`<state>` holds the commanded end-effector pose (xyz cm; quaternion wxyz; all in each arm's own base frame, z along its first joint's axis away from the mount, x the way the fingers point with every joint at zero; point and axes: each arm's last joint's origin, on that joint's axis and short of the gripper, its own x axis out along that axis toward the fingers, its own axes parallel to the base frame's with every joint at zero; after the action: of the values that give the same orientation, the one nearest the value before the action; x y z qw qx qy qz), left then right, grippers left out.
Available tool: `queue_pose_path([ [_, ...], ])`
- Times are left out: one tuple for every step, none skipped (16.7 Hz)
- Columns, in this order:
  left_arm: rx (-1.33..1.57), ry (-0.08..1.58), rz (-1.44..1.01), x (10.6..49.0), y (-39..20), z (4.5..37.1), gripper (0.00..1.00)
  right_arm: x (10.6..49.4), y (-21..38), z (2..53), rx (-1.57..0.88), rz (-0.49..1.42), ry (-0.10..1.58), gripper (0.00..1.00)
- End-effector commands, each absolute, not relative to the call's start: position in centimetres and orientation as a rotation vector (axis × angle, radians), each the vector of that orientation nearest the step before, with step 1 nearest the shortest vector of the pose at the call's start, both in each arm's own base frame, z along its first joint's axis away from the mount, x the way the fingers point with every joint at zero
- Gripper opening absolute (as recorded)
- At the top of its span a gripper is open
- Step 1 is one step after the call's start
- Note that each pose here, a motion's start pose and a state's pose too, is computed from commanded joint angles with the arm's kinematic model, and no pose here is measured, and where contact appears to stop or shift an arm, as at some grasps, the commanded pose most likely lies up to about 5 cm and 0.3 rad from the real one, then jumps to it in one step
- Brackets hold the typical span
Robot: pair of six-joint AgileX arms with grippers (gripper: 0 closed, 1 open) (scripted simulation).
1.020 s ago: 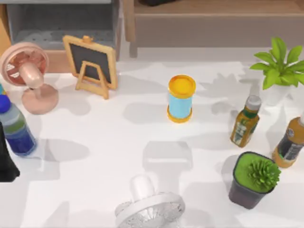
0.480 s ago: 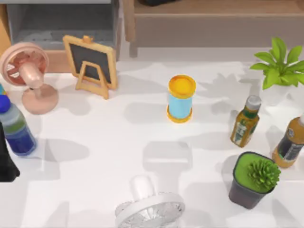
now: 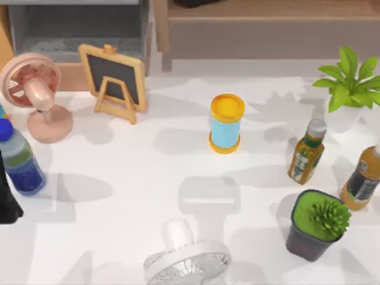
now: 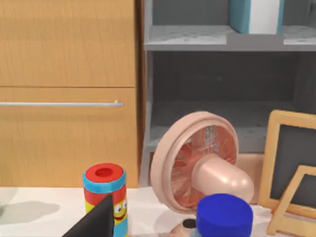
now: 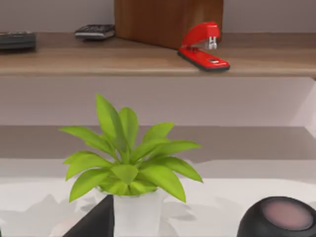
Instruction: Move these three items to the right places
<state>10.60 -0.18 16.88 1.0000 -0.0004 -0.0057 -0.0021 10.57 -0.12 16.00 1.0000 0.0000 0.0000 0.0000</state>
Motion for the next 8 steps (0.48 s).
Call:
queue_pose_path([
  [-0.002, -0.022, -0.008, 10.7, -0.2, 17.7, 1.00, 10.6, -0.1, 16.0, 0.000, 0.000, 0.000, 1.00],
  [-0.003, -0.035, -0.012, 10.8, -0.3, 18.8, 1.00, 10.6, -0.1, 16.0, 0.000, 0.000, 0.000, 1.00],
  [-0.005, -0.047, -0.017, 11.0, -0.4, 20.1, 1.00, 10.6, -0.1, 16.0, 0.000, 0.000, 0.000, 1.00],
  [-0.007, -0.059, -0.023, 11.4, -0.5, 21.5, 1.00, 10.6, -0.1, 16.0, 0.000, 0.000, 0.000, 1.00],
  [-0.010, -0.068, -0.028, 12.0, -0.7, 23.0, 1.00, 10.6, -0.1, 16.0, 0.000, 0.000, 0.000, 1.00],
  [-0.012, -0.072, -0.034, 12.8, -0.8, 24.5, 1.00, 10.6, -0.1, 16.0, 0.000, 0.000, 0.000, 1.00],
  [-0.015, -0.073, -0.039, 13.9, -1.0, 26.0, 1.00, 10.6, -0.1, 16.0, 0.000, 0.000, 0.000, 1.00],
  [-0.017, -0.069, -0.043, 15.3, -1.3, 27.4, 1.00, 10.6, -0.1, 16.0, 0.000, 0.000, 0.000, 1.00],
])
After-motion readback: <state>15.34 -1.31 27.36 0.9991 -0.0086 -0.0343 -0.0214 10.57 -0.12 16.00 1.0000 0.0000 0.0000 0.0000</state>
